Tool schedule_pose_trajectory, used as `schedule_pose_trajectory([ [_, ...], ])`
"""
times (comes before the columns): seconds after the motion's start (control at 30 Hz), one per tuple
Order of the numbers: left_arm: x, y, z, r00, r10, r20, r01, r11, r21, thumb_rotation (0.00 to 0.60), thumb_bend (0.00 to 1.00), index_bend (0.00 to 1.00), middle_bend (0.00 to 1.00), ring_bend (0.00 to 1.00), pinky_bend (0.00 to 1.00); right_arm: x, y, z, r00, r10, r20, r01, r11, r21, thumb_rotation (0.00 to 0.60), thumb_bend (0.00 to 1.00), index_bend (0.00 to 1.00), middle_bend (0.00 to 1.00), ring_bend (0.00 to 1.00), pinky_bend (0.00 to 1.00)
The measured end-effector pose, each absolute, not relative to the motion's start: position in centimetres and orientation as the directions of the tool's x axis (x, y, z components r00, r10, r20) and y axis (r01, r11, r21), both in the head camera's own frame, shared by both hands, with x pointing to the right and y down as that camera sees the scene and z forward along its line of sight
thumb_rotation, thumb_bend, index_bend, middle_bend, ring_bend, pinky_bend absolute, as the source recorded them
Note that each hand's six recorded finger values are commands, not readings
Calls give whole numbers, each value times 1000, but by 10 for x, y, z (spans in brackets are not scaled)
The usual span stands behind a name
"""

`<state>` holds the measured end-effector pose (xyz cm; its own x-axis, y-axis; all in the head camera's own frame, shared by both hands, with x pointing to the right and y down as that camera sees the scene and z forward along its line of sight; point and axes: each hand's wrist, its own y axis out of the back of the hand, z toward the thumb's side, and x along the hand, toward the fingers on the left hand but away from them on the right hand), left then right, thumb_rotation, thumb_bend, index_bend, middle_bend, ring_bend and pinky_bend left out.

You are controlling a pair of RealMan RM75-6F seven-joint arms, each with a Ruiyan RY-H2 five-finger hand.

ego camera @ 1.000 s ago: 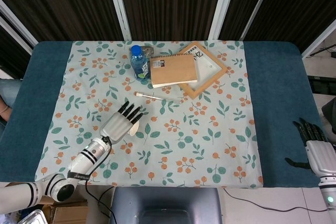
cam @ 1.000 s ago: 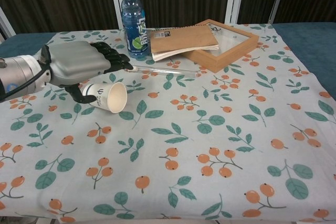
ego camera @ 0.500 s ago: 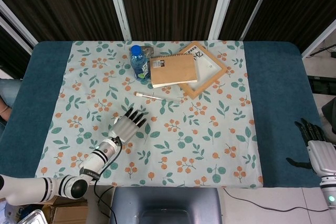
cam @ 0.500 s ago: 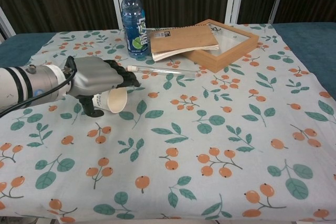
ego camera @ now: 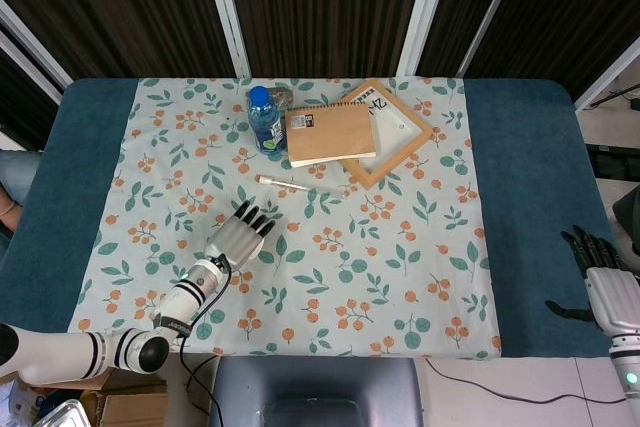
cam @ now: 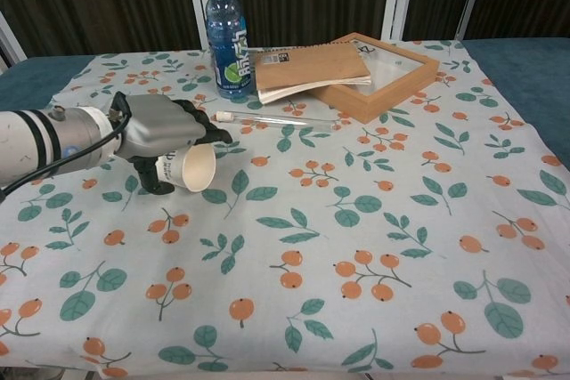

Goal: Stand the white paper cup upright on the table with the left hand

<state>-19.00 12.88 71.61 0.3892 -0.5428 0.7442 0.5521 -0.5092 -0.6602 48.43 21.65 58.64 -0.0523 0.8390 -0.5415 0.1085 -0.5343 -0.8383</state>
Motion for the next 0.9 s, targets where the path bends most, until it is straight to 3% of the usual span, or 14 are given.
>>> schedule_pose_trajectory([
  [0.1,-189,129,716,391,-544,742,545,-513,-663,600,355,170,176,0,0,484,217,587,-53,837,-544,108,-537,-837,600,197,0,0,0,0],
  [0.37,-189,129,717,395,-550,736,535,-513,-671,600,424,266,225,0,0,485,217,588,-56,835,-547,107,-539,-835,600,197,0,0,0,0],
  [0.7,-189,126,712,402,-571,716,490,-527,-695,600,455,305,270,0,0,485,217,588,-58,832,-552,106,-544,-832,600,197,0,0,0,0],
  [0.9,-187,122,703,412,-586,698,373,-591,-716,600,458,317,284,0,0,485,217,587,-57,833,-551,105,-543,-833,600,197,0,0,0,0],
])
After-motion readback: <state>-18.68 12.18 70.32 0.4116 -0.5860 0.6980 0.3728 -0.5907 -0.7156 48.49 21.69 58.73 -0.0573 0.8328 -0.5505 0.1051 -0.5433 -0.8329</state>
